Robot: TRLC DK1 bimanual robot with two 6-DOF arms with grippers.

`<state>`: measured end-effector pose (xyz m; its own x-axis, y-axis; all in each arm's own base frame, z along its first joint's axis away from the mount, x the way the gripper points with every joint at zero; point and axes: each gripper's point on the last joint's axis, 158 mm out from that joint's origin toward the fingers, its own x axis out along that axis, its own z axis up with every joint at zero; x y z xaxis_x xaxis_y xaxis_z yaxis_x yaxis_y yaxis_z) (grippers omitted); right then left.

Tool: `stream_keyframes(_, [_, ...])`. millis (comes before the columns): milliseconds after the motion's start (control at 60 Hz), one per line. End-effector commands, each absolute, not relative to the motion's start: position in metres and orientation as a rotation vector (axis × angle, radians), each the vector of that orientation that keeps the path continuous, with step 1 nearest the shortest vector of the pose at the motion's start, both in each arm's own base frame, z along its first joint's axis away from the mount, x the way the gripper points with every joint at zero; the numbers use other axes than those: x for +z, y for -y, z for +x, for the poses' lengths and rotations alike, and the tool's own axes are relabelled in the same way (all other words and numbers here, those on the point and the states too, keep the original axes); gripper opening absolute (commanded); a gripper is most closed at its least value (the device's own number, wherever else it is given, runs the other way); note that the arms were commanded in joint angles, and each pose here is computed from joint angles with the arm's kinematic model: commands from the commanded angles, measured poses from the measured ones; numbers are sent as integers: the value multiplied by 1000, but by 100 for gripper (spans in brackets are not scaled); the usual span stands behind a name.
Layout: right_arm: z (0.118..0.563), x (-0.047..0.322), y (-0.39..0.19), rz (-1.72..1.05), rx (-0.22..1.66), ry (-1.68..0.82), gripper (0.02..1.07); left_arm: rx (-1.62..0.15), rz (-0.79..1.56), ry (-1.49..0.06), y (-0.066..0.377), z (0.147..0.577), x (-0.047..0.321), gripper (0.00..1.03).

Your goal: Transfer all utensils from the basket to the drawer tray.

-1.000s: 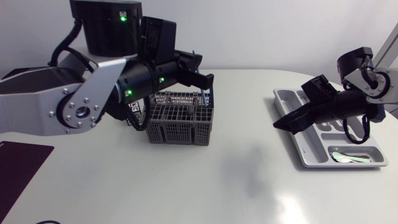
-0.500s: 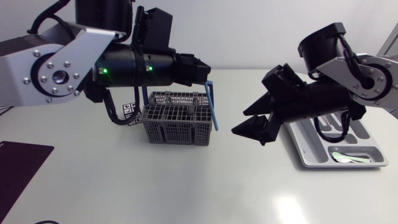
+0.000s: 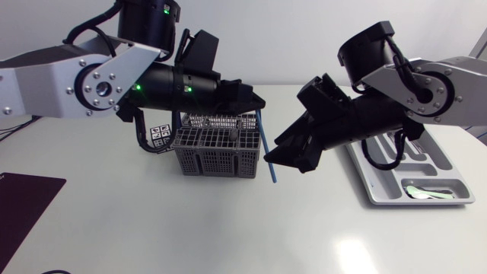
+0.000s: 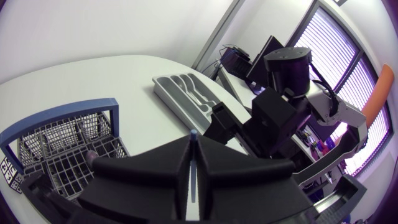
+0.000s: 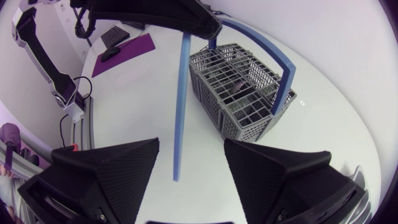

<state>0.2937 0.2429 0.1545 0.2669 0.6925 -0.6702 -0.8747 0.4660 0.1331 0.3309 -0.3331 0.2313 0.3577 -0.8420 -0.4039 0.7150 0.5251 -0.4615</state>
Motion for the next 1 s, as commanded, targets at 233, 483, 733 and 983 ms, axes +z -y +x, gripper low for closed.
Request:
stream_keyframes(233, [295, 151, -252, -248, 1101, -755, 28, -1032, -265, -660, 338, 337, 241, 4])
stream_keyframes(483, [288, 148, -254, -246, 1118, -772, 7, -1034, -265, -661, 339, 338, 242, 11])
stream_keyframes(733, [277, 142, -250, -258, 1127, -789, 7, -1038, -268, -636, 340, 341, 253, 62])
stream_keyframes(983, [282, 126, -218, -257, 1054, -843, 7, -1001, -286, -558, 321, 355, 283, 90])
